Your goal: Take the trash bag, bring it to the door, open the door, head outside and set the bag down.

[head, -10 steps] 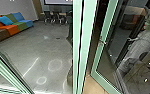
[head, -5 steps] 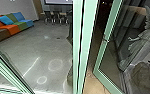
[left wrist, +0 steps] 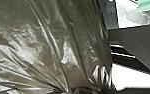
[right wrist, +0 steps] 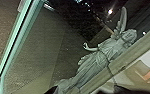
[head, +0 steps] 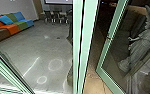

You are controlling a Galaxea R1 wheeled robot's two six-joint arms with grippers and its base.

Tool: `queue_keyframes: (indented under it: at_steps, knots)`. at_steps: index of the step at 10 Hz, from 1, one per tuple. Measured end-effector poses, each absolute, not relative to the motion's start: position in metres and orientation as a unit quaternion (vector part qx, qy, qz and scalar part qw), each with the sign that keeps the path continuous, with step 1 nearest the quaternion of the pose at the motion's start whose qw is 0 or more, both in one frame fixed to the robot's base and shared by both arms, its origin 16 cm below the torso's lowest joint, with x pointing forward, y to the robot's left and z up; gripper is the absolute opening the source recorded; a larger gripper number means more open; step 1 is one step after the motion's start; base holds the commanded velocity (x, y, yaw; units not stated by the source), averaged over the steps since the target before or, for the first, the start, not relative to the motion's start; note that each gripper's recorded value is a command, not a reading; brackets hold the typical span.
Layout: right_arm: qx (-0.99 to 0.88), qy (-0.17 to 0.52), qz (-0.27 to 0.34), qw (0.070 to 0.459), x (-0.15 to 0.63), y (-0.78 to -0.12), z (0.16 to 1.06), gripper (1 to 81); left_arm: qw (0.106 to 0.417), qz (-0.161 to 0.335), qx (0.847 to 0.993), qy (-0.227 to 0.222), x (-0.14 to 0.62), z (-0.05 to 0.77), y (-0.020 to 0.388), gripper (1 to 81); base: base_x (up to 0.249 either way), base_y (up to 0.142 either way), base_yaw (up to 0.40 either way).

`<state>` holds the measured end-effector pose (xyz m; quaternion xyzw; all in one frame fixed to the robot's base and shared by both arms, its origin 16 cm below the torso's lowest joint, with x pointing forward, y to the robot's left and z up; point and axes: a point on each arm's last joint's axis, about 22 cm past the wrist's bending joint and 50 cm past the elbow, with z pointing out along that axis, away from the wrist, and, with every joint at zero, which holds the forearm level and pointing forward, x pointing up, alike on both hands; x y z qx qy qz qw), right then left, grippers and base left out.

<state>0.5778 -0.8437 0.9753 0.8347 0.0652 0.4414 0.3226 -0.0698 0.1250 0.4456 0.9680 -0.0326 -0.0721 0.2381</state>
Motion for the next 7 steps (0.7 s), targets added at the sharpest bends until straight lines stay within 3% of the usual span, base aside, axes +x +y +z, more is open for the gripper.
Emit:
queue_keyframes:
  at_steps: [4,7]
  knots:
    - [0.855,-0.006,0.398,0.332,0.521,-0.875,0.933,81.1,0.238,-0.072,0.968,-0.032,-0.069,0.446,0.124,1.0,0.0,0.0,0.0]
    - [0.845,-0.036,0.415,0.335,0.532,-0.881,0.964,81.1,0.242,-0.071,0.967,-0.032,-0.068,0.446,0.118,1.0,0.0,0.0,0.0]
